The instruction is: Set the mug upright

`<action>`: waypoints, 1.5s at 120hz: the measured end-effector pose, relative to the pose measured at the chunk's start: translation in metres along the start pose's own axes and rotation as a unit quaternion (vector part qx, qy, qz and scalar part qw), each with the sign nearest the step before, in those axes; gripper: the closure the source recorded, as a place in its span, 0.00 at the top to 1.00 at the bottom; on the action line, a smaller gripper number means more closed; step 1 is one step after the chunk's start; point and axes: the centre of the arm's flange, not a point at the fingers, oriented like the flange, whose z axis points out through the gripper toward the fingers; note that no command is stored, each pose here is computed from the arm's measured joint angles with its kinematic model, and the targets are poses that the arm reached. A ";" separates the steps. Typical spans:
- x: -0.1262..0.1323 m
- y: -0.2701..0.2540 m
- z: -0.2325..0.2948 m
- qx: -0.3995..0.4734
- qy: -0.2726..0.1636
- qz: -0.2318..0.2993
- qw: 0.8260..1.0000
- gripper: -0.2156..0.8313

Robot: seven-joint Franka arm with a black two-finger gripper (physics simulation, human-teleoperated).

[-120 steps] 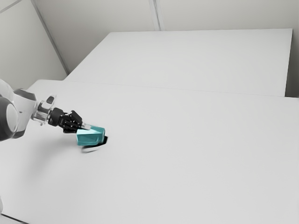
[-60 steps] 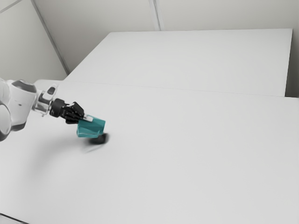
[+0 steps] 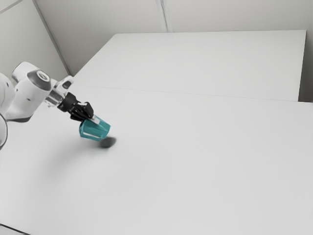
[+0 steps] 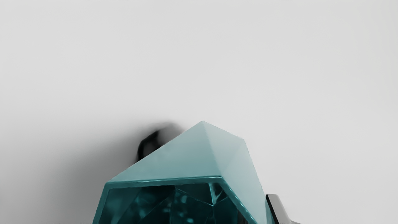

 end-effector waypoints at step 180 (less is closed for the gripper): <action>0.048 0.077 0.089 0.318 -0.058 -0.005 0.946 0.05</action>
